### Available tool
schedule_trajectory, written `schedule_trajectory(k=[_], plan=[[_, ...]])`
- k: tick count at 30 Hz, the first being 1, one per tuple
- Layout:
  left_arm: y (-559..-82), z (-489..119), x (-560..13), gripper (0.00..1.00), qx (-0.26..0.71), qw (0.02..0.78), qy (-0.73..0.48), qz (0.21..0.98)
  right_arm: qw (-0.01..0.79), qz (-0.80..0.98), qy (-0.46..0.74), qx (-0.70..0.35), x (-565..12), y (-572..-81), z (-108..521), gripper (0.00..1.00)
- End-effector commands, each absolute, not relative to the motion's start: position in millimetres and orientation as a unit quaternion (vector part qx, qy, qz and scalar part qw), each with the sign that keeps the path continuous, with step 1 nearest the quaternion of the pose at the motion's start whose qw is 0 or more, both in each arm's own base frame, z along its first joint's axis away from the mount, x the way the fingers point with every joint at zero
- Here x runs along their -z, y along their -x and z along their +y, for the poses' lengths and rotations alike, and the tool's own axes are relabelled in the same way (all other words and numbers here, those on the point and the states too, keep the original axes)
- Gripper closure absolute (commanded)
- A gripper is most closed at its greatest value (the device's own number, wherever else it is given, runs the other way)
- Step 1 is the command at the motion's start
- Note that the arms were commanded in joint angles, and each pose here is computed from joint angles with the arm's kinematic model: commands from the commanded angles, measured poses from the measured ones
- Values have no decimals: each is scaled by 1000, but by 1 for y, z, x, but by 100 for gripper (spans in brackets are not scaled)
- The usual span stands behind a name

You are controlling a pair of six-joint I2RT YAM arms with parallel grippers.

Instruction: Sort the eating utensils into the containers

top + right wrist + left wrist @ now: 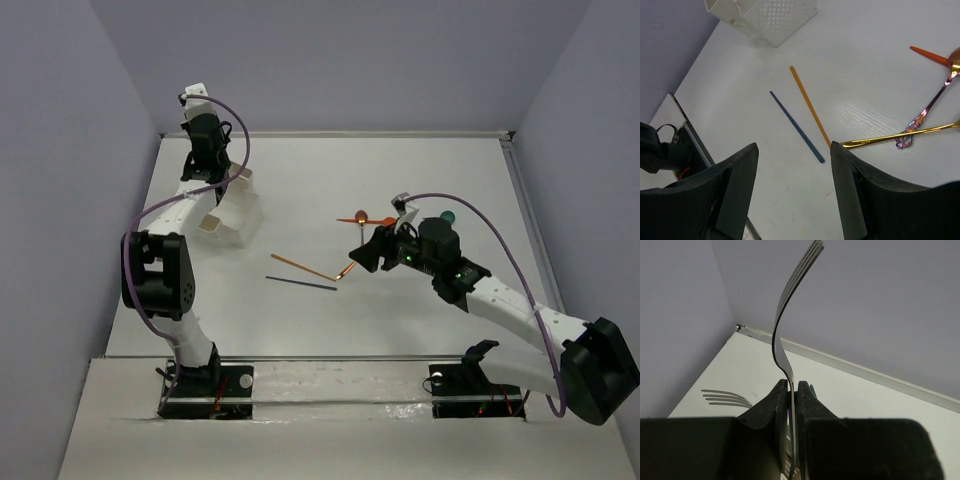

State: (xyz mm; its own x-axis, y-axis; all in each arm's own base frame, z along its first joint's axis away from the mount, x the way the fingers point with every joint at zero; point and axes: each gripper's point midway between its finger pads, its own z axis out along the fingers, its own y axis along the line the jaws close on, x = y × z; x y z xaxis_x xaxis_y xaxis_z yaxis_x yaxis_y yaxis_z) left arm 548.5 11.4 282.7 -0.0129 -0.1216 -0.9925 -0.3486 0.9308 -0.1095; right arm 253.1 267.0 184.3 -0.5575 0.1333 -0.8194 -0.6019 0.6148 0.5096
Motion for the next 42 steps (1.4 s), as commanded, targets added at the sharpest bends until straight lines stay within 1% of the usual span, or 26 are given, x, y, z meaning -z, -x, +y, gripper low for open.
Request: schedule_trajectory(k=[1, 8, 9, 10, 11, 12, 14, 15, 18, 19, 22, 24, 28, 30, 32, 33, 35, 36, 39, 40, 42], plan=[[-551, 11, -303, 100, -64, 719, 170, 670, 460, 758, 158, -434, -197, -254, 277, 35], [-547, 14, -296, 100, -71, 720, 169, 669, 459, 761, 150, -433, -194, -256, 277, 35], [-545, 14, -291, 97, -73, 718, 168, 671, 458, 762, 150, -433, -194, -256, 277, 35], [-544, 14, -290, 92, -74, 718, 168, 671, 457, 763, 149, -432, -193, -256, 276, 35], [-543, 14, -291, 77, -71, 721, 168, 668, 457, 763, 149, -432, -193, -256, 276, 35], [-540, 14, -290, 70, -70, 721, 168, 668, 457, 763, 147, -432, -193, -256, 276, 35], [-537, 14, -293, 58, -65, 726, 171, 663, 458, 764, 144, -431, -192, -257, 276, 35], [-537, 14, -293, 56, -65, 726, 172, 663, 458, 765, 142, -430, -192, -258, 275, 35], [-534, 14, -299, 44, -62, 727, 174, 661, 456, 782, 121, -408, -184, -266, 271, 35], [-534, 13, -301, 36, -57, 728, 176, 661, 450, 797, 106, -388, -174, -271, 266, 35], [-529, 5, -322, 26, -37, 740, 176, 649, 446, 819, 74, -355, -160, -281, 257, 36], [-524, -1, -344, 22, -24, 751, 174, 636, 436, 833, 60, -335, -153, -284, 253, 37], [-513, -28, -377, 18, 14, 767, 155, 623, 435, 856, 15, -279, -135, -299, 237, 39], [-504, -39, -397, 17, 32, 778, 145, 611, 434, 863, 0, -258, -126, -303, 231, 39], [-493, -54, -417, 12, 57, 787, 134, 600, 439, 869, -19, -228, -120, -310, 222, 39], [-489, -55, -423, 11, 65, 790, 133, 595, 440, 870, -22, -220, -119, -312, 220, 39], [-477, -78, -440, 10, 103, 794, 117, 587, 438, 876, -30, -198, -116, -319, 217, 39], [-474, -78, -443, 7, 107, 794, 119, 587, 442, 875, -34, -194, -118, -324, 217, 40], [-459, -103, -455, 6, 138, 791, 108, 586, 445, 880, -44, -159, -119, -336, 212, 44], [-453, -118, -459, 5, 153, 787, 98, 590, 438, 887, -44, -141, -111, -339, 210, 45], [-442, -131, -468, 5, 173, 784, 87, 590, 437, 889, -49, -132, -113, -348, 213, 47]])
